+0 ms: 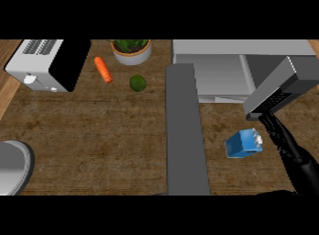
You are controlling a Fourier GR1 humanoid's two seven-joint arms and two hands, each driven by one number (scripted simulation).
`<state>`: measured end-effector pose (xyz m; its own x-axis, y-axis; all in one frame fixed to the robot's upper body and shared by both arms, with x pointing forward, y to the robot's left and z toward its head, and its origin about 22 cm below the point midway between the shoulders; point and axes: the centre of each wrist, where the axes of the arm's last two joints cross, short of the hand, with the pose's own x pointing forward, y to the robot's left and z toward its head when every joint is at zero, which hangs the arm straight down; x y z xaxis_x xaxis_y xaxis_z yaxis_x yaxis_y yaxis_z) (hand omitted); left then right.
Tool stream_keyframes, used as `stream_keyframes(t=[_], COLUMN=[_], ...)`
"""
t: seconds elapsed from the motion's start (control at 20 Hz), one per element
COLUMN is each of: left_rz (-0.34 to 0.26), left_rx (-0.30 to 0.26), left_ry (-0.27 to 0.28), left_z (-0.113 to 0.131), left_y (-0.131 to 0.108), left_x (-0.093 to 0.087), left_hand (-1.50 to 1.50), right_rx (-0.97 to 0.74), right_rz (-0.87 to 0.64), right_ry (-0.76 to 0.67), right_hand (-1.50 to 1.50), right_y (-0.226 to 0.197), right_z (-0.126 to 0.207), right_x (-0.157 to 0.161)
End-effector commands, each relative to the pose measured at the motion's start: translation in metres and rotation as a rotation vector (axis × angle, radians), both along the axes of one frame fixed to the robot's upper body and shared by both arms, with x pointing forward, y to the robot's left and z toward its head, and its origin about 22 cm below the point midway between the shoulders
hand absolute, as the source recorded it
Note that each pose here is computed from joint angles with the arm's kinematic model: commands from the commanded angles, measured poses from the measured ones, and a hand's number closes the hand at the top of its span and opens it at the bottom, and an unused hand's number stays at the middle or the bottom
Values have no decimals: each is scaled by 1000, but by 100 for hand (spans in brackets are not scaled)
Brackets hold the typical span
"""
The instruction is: Pick up the milk, place it into the microwave and close the microwave
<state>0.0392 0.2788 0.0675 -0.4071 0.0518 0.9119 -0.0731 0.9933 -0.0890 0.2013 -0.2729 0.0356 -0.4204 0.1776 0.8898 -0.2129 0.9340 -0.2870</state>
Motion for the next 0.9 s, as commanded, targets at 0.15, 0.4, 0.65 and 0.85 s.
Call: stream_keyframes(t=[0.15, 0.4, 0.65, 0.85], left_rz=[-1, 8, 2, -3], left_rx=[2, 8, 9, -27], left_ry=[-2, 7, 2, -28], left_z=[-3, -8, 1, 3], left_y=[18, -5, 1, 9], left_x=[-15, -23, -22, -29], left_hand=[-150, -150, -150, -150], right_rx=[-32, -65, -44, -46], right_rz=[-107, -87, -35, 7], right_ry=[35, 45, 50, 93], right_hand=[-150, -150, -150, -150], right_y=[-13, -12, -31, -39], right_z=[-30, -47, -76, -101], right_x=[38, 41, 56, 55])
